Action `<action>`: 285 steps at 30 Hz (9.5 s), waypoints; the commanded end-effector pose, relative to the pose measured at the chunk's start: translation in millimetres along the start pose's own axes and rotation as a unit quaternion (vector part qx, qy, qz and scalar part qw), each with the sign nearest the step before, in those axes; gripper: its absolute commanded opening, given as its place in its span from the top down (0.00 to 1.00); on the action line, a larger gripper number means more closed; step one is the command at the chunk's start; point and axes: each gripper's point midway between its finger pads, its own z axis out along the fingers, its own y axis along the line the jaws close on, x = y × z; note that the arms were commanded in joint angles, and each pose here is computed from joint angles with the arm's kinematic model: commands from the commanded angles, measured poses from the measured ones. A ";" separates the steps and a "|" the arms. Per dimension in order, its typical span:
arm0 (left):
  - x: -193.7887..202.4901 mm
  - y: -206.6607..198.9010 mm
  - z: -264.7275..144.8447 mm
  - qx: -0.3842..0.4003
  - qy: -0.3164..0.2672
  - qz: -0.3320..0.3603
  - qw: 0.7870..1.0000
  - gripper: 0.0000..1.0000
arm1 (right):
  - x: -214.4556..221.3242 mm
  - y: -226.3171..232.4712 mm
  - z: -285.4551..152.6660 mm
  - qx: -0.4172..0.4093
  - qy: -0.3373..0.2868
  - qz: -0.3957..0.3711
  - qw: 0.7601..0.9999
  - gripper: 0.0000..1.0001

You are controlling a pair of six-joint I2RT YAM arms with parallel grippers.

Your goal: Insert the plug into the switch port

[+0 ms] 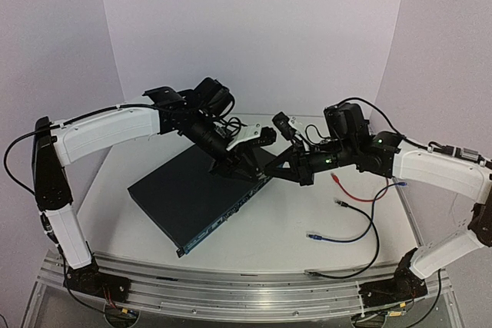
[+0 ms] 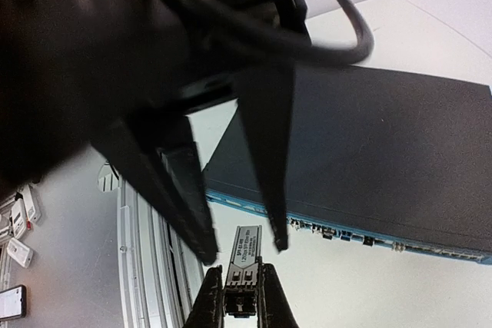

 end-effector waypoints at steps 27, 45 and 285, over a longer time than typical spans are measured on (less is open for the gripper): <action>-44.5 -30.5 -16.7 0.076 -0.215 -0.075 0.971 0.19 | -20.2 39.0 -43.4 -0.025 -0.117 -0.108 0.987 1.00; -61.1 -32.6 -21.1 0.100 -0.269 -0.058 0.956 0.55 | -20.8 41.1 -50.1 -0.017 -0.129 -0.109 0.986 1.00; 288.2 282.2 -38.0 -0.188 -0.028 -0.493 0.849 0.18 | 123.9 -196.7 81.6 0.248 0.105 -0.049 0.962 1.00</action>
